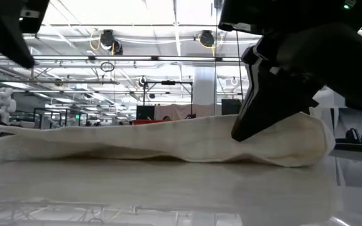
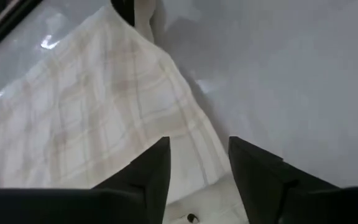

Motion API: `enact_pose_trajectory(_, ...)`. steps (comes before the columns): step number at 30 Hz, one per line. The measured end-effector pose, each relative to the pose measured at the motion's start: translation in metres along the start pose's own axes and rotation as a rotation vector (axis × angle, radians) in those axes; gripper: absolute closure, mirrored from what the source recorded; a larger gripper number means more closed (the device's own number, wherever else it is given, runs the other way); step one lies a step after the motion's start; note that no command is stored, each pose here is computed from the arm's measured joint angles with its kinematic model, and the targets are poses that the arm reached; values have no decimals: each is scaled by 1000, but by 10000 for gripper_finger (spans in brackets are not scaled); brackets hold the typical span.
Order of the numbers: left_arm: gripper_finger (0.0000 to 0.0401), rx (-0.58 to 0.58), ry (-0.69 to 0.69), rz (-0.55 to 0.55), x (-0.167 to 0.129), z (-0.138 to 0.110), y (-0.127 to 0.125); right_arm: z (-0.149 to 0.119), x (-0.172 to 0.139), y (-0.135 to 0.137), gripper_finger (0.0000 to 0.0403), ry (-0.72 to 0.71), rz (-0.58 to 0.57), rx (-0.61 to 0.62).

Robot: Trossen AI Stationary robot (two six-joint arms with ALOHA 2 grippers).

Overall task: Roll towel
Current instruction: Roll the white towel

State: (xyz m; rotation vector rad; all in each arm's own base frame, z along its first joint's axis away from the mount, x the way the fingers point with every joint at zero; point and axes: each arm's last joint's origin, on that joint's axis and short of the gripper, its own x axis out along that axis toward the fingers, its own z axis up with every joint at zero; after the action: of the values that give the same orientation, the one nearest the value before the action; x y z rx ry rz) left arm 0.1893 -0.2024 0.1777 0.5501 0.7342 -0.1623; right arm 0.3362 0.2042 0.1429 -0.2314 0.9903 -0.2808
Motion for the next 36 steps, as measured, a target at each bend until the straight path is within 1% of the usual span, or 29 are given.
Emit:
enact_pose_trajectory(3, 228, 74, 34, 34, 11, -6, -12, 1, 1, -1, 403, 0, 0, -13)
enact_pose_trajectory(6, 233, 112, 86, 39, 24, -14, -21, 1, 2, -2, 403, 2, -3, -11)
enact_pose_trajectory(10, 235, 135, 119, 59, 35, -20, -25, 2, 2, -3, 403, 3, -4, -10)
enact_pose_trajectory(15, 239, 146, 122, 74, 36, -20, -26, 2, 2, -3, 403, 2, -3, -10)
enact_pose_trajectory(18, 263, 152, 123, 74, 36, -20, -26, 2, 2, -3, 403, 2, -3, -9)
enact_pose_trajectory(21, 305, 163, 127, 66, 37, -20, -25, 2, 2, -3, 403, 2, -3, -9)
enact_pose_trajectory(26, 379, 147, 140, 53, 40, -20, -21, 2, 2, -3, 403, 0, -2, -8)
enact_pose_trajectory(27, 388, 143, 142, 55, 41, -20, -20, 2, 2, -3, 403, 0, -2, -7)
enact_pose_trajectory(30, 392, 137, 135, 69, 39, -18, -16, 2, 2, -3, 403, -2, -1, -2)
enact_pose_trajectory(33, 392, 148, 117, 98, 31, -14, -8, 3, 0, 0, 401, -20, 5, 3)
enact_pose_trajectory(36, 392, 138, 88, 130, 16, -9, 3, 8, -10, 3, 383, -90, 11, 21)
